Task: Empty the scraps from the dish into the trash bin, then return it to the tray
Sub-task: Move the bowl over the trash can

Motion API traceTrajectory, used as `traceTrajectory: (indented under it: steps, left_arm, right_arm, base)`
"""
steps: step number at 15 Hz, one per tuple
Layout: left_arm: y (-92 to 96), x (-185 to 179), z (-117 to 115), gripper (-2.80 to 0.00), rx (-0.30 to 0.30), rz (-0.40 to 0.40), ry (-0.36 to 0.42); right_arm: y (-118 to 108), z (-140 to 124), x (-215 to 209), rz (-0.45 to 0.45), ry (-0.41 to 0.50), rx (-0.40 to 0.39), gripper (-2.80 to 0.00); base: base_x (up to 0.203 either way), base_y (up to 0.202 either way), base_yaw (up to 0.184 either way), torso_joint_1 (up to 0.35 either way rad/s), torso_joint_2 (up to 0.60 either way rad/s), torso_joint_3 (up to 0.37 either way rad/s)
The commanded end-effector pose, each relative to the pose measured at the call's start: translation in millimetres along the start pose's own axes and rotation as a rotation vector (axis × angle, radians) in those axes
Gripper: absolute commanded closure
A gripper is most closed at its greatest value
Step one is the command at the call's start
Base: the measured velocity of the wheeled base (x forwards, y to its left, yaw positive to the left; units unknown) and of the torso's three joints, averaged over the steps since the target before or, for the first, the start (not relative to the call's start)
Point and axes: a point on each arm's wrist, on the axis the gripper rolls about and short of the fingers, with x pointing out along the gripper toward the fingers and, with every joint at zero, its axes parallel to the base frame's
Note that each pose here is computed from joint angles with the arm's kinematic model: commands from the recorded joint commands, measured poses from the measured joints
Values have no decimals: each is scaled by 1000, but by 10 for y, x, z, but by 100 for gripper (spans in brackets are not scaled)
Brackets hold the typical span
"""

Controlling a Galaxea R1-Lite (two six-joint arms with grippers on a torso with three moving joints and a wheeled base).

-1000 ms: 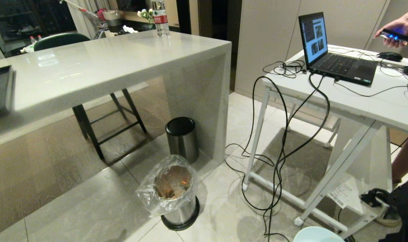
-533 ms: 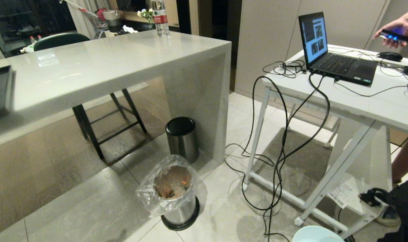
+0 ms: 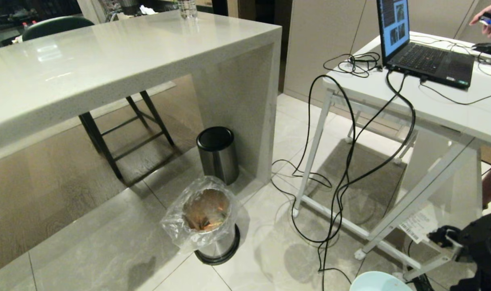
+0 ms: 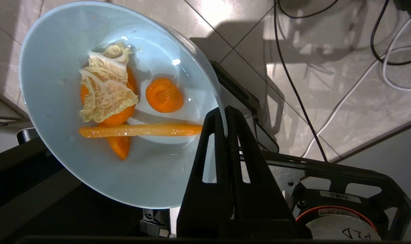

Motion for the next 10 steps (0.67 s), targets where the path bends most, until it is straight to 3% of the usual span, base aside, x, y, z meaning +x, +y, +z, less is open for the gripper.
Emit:
traceTrajectory:
  steps: [1,10]
  left_arm:
    - [0,1,1,0,-1,1,0]
    - [0,1,1,0,-1,1,0]
  right_arm:
    - [-4,-7,4,-3,6,3,0]
    - [-8,-13,-1,-3,5,3,0]
  base:
    - [0,0,0,2,-2,-193]
    - [0,0,0,3,2,-195]
